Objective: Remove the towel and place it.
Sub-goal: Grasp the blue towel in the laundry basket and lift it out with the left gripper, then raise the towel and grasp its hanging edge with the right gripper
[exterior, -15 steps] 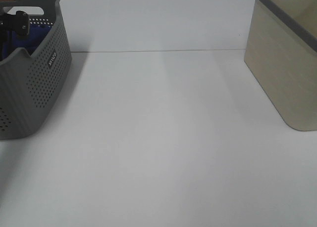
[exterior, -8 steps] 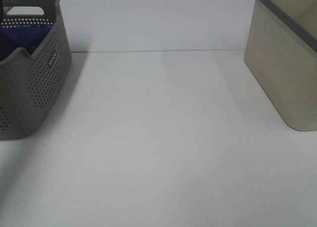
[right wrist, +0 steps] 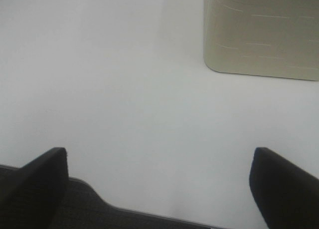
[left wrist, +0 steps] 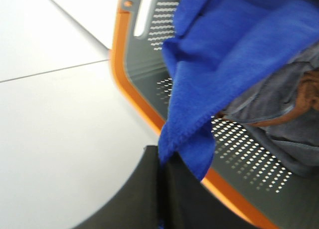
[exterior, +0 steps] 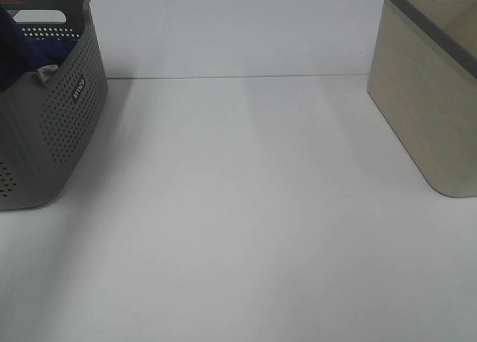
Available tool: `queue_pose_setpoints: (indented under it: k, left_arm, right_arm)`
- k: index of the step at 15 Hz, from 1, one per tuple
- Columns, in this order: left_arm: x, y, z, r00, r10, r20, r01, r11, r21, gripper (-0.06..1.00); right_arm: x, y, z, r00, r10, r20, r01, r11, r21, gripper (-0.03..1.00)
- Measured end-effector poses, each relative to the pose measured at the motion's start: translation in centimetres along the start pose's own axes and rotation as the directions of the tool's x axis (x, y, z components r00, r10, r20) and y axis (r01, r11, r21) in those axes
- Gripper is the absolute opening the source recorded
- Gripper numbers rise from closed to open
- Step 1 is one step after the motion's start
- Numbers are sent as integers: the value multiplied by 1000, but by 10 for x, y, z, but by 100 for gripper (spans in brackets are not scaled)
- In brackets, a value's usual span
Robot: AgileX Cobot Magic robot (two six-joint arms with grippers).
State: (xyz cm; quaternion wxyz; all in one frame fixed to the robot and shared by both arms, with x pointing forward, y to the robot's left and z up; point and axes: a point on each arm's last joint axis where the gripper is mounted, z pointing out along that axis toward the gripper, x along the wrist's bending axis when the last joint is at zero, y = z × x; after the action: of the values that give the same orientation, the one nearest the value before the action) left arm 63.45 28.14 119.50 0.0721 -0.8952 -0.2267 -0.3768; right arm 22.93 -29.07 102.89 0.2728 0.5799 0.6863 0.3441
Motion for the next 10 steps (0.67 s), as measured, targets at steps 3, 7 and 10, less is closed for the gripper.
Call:
queue_pose_setpoints:
  k: [3,7,10]
  left_arm:
    - [3,0,-55,993,19,-118,-24,999,-37,0]
    - [-5,6,-124,965,31,-260,-63,991,-117,0]
    - [-9,15,-148,937,43,-346,-96,986,-138,0]
  right_arm:
    - [0,0,0,1000,0,0,0,1000,-2,95]
    - [0,3,1,1000,5,-8,-5,1000,-4,95]
    - [7,21,7,994,-63,-93,62,998,-12,95]
